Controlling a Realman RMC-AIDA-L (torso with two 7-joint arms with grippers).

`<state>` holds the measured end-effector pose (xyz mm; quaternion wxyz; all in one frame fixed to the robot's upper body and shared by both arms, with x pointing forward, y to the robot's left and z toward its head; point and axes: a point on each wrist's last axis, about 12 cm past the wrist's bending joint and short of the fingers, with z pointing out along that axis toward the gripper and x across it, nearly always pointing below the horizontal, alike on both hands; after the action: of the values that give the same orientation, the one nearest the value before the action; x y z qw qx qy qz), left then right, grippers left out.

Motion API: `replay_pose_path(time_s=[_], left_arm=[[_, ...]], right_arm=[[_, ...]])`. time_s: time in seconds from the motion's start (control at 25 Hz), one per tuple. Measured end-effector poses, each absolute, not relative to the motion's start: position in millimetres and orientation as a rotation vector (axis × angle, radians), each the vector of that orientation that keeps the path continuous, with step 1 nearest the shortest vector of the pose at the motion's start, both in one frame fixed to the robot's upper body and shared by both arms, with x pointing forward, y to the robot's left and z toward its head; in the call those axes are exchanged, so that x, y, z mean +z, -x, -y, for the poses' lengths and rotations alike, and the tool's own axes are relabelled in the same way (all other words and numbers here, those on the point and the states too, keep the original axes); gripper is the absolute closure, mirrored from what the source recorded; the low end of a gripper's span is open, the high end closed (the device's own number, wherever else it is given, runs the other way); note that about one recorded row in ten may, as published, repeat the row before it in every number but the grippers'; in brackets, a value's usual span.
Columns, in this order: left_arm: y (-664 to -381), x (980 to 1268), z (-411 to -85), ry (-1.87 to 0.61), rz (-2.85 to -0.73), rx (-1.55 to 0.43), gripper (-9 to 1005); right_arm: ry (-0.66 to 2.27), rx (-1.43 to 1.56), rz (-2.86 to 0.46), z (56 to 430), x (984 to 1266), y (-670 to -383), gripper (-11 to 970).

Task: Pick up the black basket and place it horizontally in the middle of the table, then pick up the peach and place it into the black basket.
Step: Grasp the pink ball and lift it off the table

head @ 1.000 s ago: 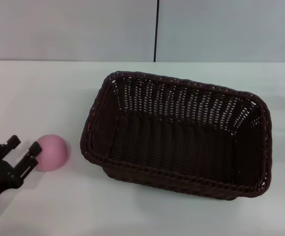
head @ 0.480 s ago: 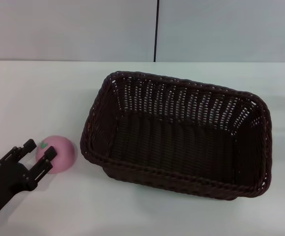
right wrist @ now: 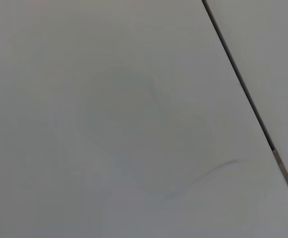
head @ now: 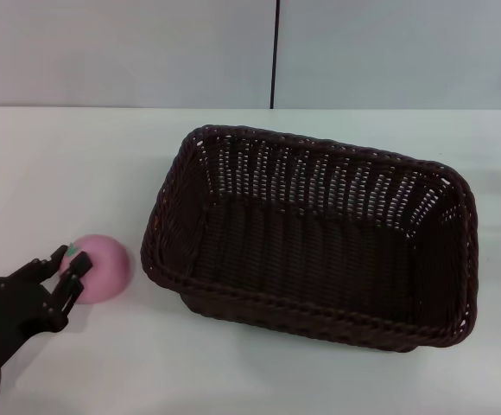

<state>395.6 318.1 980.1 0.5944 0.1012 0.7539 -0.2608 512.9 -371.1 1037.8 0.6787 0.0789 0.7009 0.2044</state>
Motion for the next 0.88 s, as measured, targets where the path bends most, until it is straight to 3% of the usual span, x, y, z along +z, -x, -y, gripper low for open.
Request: replay_pose_path(time_s=[0.36, 0.88], left_arm=[[-395.6, 980.7, -317.8, -0.23, -1.745, -0.607, 765], [-399.9, 996.4, -316.5, -0.093, -1.593, -0.649, 865]], right_arm=[[-0.187, 0.461, -1.584, 369.7, 1035.7, -513.2, 335], [-0.199, 0.47, -1.589, 367.2, 1033.3, -512.5, 337]])
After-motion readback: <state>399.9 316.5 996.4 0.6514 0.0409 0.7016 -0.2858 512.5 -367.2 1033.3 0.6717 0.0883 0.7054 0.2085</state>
